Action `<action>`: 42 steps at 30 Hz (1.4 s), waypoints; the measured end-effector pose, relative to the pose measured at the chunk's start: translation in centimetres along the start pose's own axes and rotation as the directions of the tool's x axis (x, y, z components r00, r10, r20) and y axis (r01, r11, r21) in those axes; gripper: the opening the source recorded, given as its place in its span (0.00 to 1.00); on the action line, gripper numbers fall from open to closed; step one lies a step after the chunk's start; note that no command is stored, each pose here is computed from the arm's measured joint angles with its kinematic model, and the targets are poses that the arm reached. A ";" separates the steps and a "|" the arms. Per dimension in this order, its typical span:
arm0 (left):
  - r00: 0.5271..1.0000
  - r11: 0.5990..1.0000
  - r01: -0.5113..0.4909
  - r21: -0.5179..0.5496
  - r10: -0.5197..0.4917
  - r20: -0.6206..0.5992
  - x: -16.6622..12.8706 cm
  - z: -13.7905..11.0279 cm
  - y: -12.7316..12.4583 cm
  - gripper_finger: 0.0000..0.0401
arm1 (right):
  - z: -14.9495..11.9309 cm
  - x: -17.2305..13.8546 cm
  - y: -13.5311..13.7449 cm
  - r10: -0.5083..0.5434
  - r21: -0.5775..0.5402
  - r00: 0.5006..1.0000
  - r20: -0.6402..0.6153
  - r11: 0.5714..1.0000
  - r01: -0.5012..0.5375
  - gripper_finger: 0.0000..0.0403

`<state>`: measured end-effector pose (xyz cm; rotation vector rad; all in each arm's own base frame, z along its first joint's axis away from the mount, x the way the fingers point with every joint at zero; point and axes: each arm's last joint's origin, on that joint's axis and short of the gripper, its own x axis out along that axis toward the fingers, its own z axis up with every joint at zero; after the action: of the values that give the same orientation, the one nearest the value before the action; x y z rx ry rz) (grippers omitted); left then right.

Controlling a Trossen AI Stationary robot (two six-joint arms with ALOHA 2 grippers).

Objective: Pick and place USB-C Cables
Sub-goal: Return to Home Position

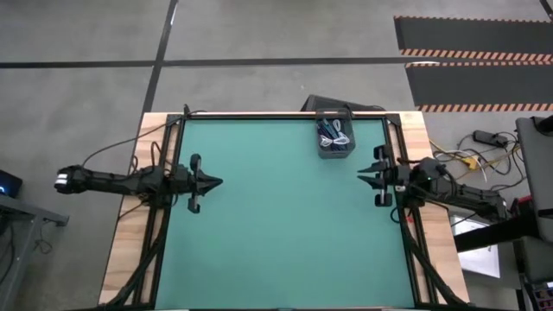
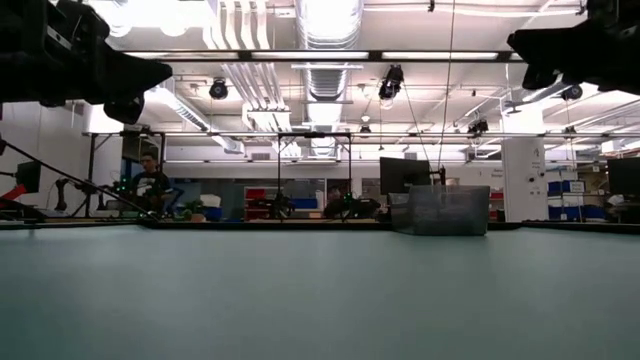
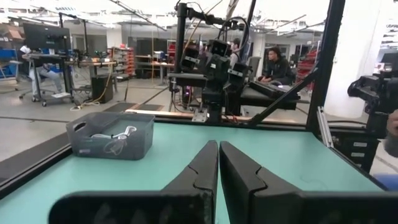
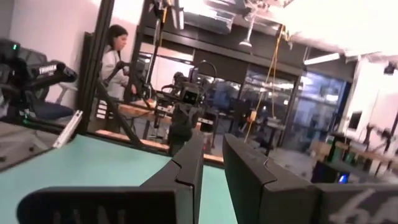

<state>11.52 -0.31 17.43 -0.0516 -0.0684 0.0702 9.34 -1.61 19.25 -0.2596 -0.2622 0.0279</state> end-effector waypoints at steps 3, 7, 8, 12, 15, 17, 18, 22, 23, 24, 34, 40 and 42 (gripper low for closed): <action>1.000 1.000 0.000 0.001 0.000 -0.010 0.1 -0.1 0.0 0.00 | -0.1 0.0 0.0 -0.002 0.049 1.000 -0.015 0.999 0.003 0.13; 1.000 1.000 -0.001 0.003 0.001 -0.025 0.2 -0.3 0.0 0.00 | -0.3 0.0 0.0 0.000 0.150 1.000 -0.027 0.989 0.004 0.13; 1.000 1.000 -0.001 0.004 0.001 -0.029 0.2 -0.3 0.0 0.00 | -0.3 0.0 0.0 0.000 0.166 1.000 -0.028 0.986 0.004 0.13; 0.999 1.000 -0.002 0.006 0.002 -0.046 0.3 -0.5 0.0 0.00 | -0.3 0.0 0.0 0.001 0.126 0.999 -0.033 0.992 0.003 0.13; 0.998 1.000 -0.002 0.008 0.002 -0.058 0.4 -0.6 0.0 0.00 | -0.4 0.1 0.0 0.001 0.111 0.999 -0.035 0.994 0.003 0.13; 0.998 1.000 -0.002 0.009 0.003 -0.066 0.4 -0.7 0.0 0.00 | -0.4 0.1 0.0 0.002 0.109 0.999 -0.041 0.994 0.002 0.13; 0.998 1.000 -0.003 0.009 0.003 -0.070 0.4 -0.7 0.0 0.00 | -0.5 0.1 0.0 0.002 0.104 0.999 -0.045 0.995 0.002 0.13; 0.996 1.000 -0.003 0.011 0.004 -0.084 0.5 -0.9 0.0 0.00 | -0.8 0.0 0.1 0.000 0.093 0.997 -0.080 0.996 0.008 0.13; 0.996 1.000 -0.003 0.012 0.004 -0.088 0.5 -0.9 0.0 0.00 | -0.9 -0.1 0.2 -0.015 0.097 0.995 -0.094 0.995 0.024 0.13; 0.996 1.000 -0.003 0.012 0.004 -0.091 0.5 -1.0 0.0 0.00 | -1.0 -0.1 0.2 -0.041 0.099 0.993 -0.113 0.994 0.053 0.13; 0.991 1.000 -0.004 0.018 0.006 -0.131 0.8 -1.4 0.0 0.00 | -2.2 -0.4 0.5 -0.206 0.057 0.939 -0.274 0.972 0.230 0.13; 0.988 1.000 -0.005 0.021 0.008 -0.154 0.9 -1.6 0.0 0.00 | -2.3 -0.3 0.6 -0.197 -0.046 0.939 -0.283 0.980 0.192 0.13; 0.987 1.000 -0.005 0.022 0.009 -0.163 0.9 -1.7 0.0 0.00 | -2.4 -0.3 0.6 -0.195 -0.046 0.937 -0.290 0.981 0.190 0.13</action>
<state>12.58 -0.38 15.76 -0.0356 0.0958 0.0735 9.67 -1.64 16.81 -0.2511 0.0092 -0.2062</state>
